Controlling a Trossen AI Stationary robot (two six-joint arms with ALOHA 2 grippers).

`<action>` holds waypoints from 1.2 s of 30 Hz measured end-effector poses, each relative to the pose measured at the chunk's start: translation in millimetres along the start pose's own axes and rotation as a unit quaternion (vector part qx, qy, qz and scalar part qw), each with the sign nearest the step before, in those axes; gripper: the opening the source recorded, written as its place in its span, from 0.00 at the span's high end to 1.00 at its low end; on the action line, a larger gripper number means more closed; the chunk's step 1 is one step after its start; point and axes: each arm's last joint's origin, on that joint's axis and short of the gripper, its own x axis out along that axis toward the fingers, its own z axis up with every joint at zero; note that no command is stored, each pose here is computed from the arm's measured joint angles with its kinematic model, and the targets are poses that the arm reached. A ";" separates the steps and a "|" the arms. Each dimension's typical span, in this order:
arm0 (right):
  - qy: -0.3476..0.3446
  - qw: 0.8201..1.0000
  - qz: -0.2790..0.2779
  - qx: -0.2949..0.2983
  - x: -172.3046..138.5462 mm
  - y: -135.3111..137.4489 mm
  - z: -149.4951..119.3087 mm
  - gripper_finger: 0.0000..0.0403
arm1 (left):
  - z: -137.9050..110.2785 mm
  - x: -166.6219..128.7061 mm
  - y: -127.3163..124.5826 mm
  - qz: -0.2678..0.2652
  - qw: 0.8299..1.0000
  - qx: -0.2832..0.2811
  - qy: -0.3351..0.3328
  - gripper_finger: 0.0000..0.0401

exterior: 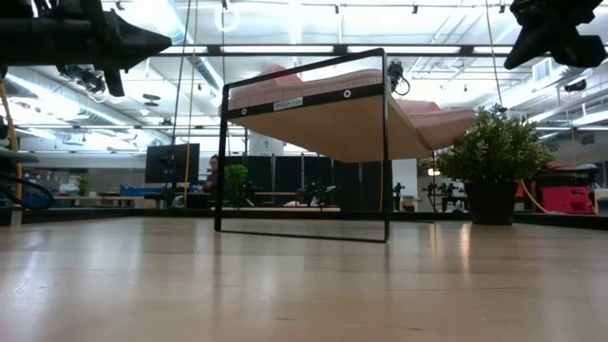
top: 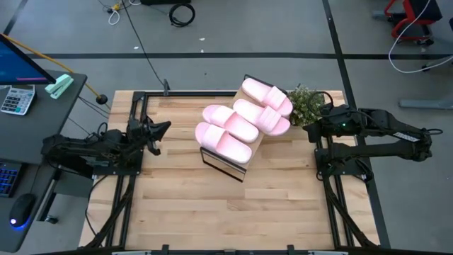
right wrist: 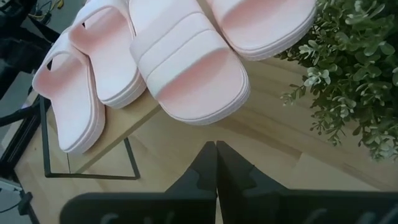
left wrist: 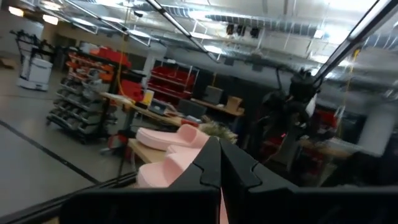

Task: Pick and place slides into the shelf
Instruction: Return to Home Position

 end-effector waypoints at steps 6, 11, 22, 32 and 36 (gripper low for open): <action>0.000 1.000 0.000 0.003 -0.1 -0.1 0.0 1.00 | 3.5 -2.1 -0.4 0.000 1.000 0.022 -0.015 1.00; 0.000 1.000 0.000 0.003 -0.1 -0.1 0.0 1.00 | 9.9 -6.4 1.0 -0.002 0.999 0.034 -0.037 1.00; 0.000 1.000 0.000 0.003 -0.1 -0.1 0.0 1.00 | 3.8 -16.9 8.2 0.003 0.999 0.032 0.003 1.00; -0.001 1.000 0.001 0.024 -0.1 0.1 0.1 1.00 | -8.6 -17.6 8.8 -0.021 0.997 0.031 0.068 1.00; -0.001 1.000 0.001 0.024 -0.1 0.1 0.1 1.00 | -13.8 -18.6 8.0 -0.052 0.993 0.020 0.100 1.00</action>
